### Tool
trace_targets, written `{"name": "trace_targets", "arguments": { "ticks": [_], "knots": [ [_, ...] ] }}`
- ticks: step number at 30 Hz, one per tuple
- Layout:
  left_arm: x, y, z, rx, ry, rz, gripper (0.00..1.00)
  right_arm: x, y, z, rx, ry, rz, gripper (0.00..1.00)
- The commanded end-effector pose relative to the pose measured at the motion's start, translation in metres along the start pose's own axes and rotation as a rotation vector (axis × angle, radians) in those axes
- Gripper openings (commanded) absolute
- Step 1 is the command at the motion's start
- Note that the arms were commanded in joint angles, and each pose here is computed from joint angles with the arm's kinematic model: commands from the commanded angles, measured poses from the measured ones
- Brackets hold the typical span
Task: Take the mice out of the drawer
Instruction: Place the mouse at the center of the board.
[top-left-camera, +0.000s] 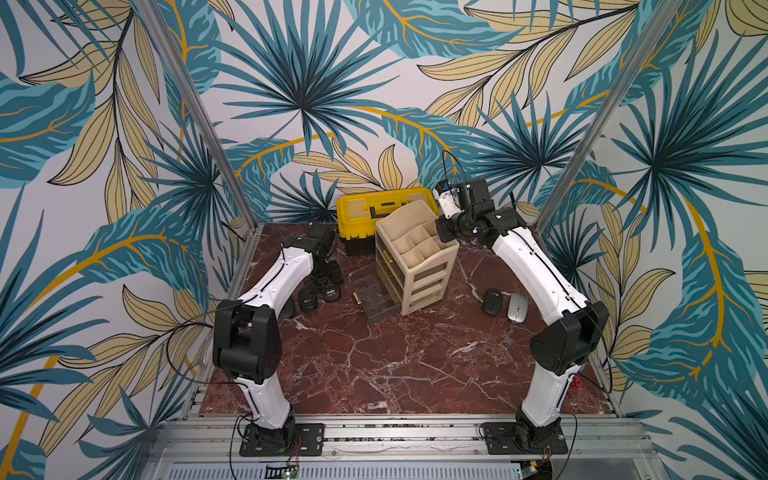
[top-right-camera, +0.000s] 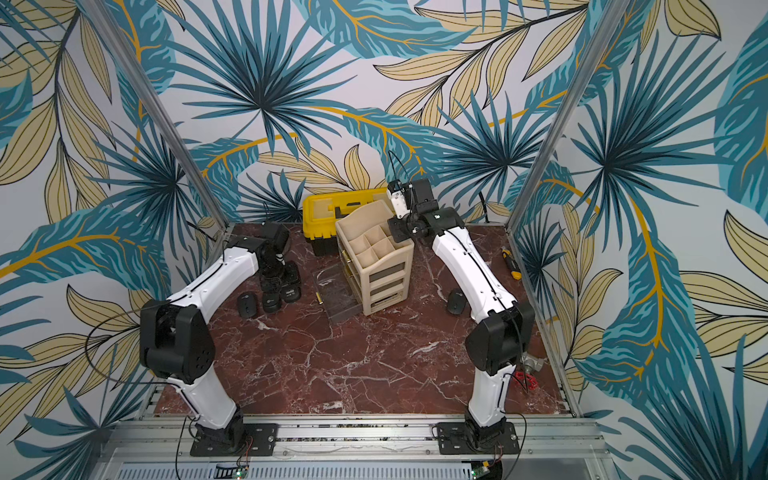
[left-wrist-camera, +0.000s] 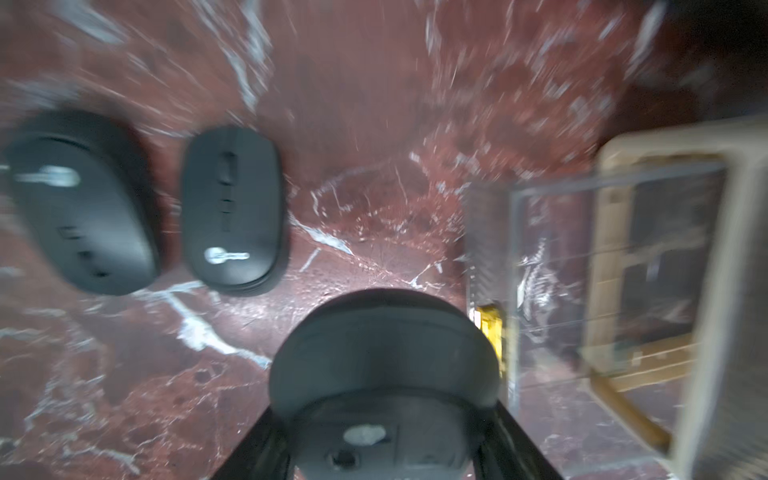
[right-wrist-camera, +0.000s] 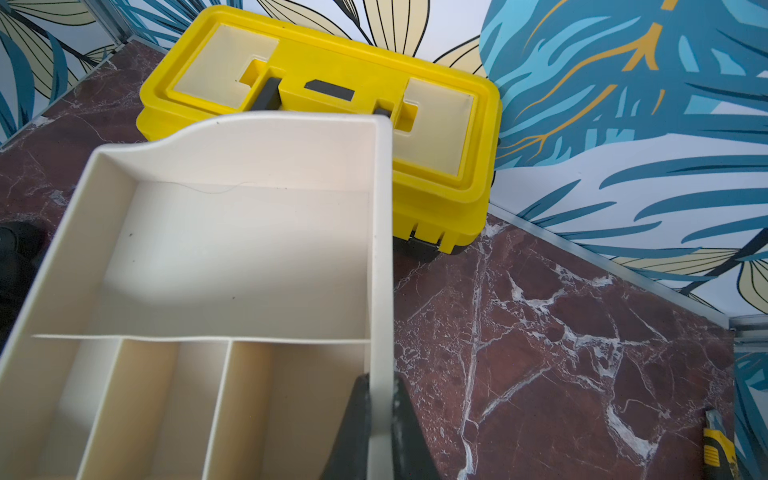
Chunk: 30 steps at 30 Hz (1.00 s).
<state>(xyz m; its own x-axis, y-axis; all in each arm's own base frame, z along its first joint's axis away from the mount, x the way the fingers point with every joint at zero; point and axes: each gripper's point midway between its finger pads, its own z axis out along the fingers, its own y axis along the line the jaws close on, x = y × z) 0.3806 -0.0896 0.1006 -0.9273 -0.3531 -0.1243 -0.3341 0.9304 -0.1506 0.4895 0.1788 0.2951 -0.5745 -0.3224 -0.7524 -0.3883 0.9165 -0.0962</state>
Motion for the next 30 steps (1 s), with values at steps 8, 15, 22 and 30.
{"name": "trace_targets", "arguments": {
  "ticks": [8, 15, 22, 30],
  "knots": [
    [-0.009, 0.003, 0.045, -0.063, 0.047, 0.030, 0.29, 0.065, -0.011, 0.019, 0.075, 0.220, -0.024, 0.00],
    [-0.023, 0.001, 0.060, -0.070, 0.007, 0.046, 0.31, 0.065, -0.010, 0.022, 0.070, 0.225, -0.020, 0.00],
    [-0.029, 0.018, 0.071, -0.179, 0.013, 0.057, 0.44, 0.069, -0.011, 0.022, 0.077, 0.233, -0.023, 0.00],
    [-0.043, 0.022, 0.060, -0.197, -0.086, 0.048, 0.74, 0.070, -0.009, 0.025, 0.067, 0.236, -0.020, 0.00]
  ]
}}
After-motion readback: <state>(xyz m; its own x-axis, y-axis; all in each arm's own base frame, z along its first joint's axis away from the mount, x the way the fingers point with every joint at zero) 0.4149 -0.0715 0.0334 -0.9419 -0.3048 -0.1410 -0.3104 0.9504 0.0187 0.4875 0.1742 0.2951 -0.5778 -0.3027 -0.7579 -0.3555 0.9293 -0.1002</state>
